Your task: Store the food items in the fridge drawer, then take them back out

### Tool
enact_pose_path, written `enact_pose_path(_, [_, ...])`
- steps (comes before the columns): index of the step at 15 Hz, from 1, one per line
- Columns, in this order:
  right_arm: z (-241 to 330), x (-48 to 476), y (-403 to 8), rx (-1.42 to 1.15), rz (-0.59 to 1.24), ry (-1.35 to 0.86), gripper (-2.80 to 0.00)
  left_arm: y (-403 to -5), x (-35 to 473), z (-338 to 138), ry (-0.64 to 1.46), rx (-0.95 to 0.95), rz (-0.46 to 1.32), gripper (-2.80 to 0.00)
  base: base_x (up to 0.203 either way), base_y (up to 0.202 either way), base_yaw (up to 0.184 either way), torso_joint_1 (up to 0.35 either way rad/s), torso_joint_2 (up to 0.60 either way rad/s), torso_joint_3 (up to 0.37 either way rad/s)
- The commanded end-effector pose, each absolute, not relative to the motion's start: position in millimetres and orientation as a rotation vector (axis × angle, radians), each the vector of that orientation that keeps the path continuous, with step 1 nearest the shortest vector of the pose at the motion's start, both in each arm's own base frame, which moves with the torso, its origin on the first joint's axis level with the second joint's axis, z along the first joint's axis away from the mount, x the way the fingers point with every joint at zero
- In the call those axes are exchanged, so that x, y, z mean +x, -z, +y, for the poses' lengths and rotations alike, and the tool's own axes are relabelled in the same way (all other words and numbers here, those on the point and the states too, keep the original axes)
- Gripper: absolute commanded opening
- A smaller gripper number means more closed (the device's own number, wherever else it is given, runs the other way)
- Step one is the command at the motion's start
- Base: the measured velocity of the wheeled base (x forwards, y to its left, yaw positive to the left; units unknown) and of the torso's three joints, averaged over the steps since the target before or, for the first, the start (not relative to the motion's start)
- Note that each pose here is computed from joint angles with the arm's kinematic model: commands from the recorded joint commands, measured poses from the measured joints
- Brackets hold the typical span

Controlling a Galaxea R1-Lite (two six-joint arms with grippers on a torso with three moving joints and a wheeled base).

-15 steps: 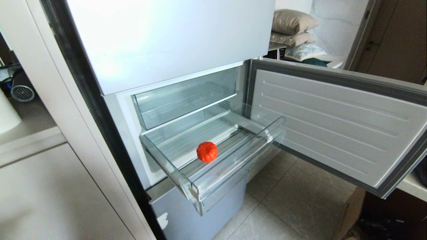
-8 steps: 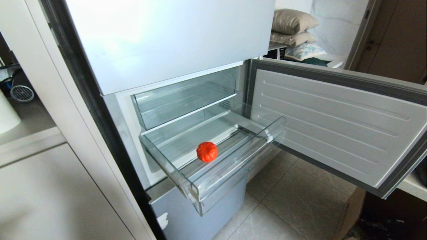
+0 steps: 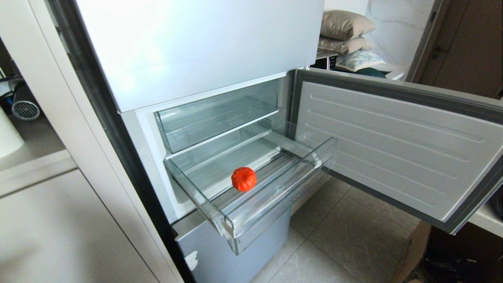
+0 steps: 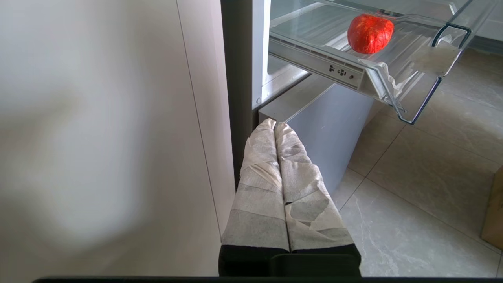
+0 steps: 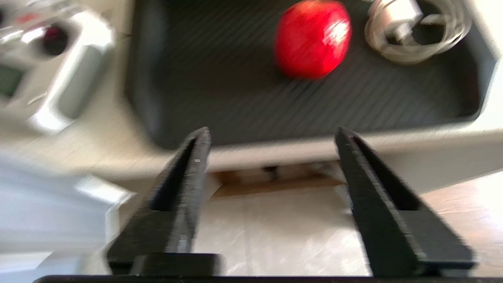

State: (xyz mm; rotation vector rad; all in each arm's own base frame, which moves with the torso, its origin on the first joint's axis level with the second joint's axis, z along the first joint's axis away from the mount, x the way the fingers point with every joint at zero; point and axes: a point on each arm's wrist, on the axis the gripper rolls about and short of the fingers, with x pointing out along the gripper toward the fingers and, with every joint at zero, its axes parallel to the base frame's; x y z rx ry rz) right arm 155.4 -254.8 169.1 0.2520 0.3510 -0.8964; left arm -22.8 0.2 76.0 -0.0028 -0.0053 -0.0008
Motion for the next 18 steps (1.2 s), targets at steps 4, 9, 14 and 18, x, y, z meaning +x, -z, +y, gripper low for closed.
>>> enact_pose_path(4, [-321.6, 176.8, -140.8, 0.256, 0.383, 0.925, 0.00, -76.1, -22.7, 0.2, 0.000, -0.003, -0.005, -2.80, 0.000, 0.000, 0.000, 0.000, 0.00, 0.000])
enact_pose_path(9, [-369.4, 202.7, -116.9, 0.242, 0.378, 0.881, 0.00, -76.1, -22.7, 0.2, 0.000, -0.003, -0.005, -2.80, 0.000, 0.000, 0.000, 0.000, 0.00, 0.000])
enact_pose_path(14, [-402.7, 221.7, -92.6, 0.206, 0.381, 0.872, 0.00, -76.1, -22.7, 0.2, 0.000, -0.003, -0.005, -2.80, 0.000, 0.000, 0.000, 0.000, 0.00, 0.000])
enact_pose_path(18, [-409.0, 225.4, -78.0, 0.210, 0.401, 0.873, 0.00, -76.1, -22.7, 0.2, 0.000, -0.003, -0.005, -2.80, 0.000, 0.000, 0.000, 0.000, 0.00, 0.000])
